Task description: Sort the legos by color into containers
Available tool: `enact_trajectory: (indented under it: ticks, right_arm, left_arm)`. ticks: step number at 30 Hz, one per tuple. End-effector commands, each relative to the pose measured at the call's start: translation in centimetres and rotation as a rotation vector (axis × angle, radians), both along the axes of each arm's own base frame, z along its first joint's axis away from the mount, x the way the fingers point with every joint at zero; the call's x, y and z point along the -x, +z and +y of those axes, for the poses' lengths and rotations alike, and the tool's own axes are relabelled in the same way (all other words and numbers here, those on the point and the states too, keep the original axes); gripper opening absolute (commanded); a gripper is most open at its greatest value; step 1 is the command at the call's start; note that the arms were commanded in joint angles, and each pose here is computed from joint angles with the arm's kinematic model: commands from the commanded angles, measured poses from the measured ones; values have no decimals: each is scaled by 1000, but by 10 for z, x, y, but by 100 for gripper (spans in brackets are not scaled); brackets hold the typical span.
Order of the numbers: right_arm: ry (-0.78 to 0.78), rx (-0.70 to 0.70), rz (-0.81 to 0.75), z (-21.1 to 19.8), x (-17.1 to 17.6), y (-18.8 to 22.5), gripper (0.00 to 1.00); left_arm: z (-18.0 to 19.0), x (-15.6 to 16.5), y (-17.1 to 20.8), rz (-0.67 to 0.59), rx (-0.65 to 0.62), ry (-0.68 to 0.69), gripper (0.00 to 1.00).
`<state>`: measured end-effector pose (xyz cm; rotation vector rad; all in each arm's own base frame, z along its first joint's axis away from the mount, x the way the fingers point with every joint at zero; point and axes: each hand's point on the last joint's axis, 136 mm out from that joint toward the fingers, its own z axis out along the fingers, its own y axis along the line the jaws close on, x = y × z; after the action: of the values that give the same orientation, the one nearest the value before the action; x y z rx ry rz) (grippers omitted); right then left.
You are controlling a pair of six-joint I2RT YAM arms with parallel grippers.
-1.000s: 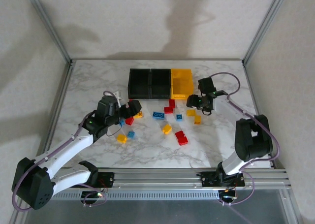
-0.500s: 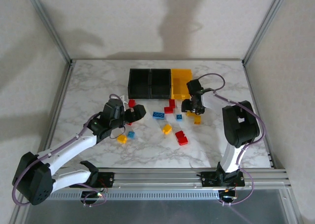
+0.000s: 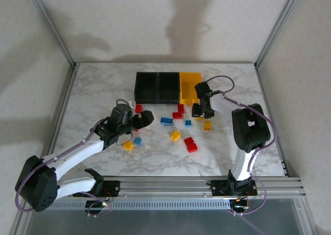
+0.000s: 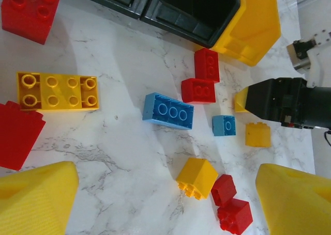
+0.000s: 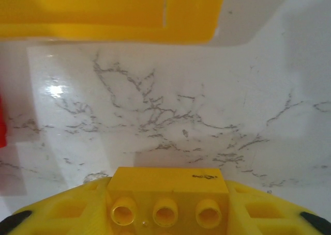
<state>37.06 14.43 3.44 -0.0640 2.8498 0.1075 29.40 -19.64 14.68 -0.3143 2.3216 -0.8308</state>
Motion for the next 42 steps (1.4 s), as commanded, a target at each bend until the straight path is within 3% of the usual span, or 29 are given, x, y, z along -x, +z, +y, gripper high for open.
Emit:
enact_trajectory:
  ticks: [1, 9, 21, 32, 38, 42]
  right_arm:
    - [17, 3, -41, 8, -5, 31, 37]
    - [13, -43, -179, 28, -54, 93, 38]
    - [-38, 9, -221, 47, -137, 67, 40]
    - [-51, 1, -207, 50, -141, 54, 49]
    - [-55, -11, -206, 49, -136, 53, 45]
    - [-63, -4, -202, 46, -131, 50, 48]
  left_arm:
    - [1, -4, 5, -12, 4, 34, 89]
    - [10, -7, 13, -28, -3, 87, 89]
    - [28, -2, 22, -33, -19, 154, 89]
    - [30, -5, 26, -40, -27, 157, 89]
    - [29, -5, 28, -40, -23, 155, 89]
    - [29, -5, 29, -44, -20, 155, 89]
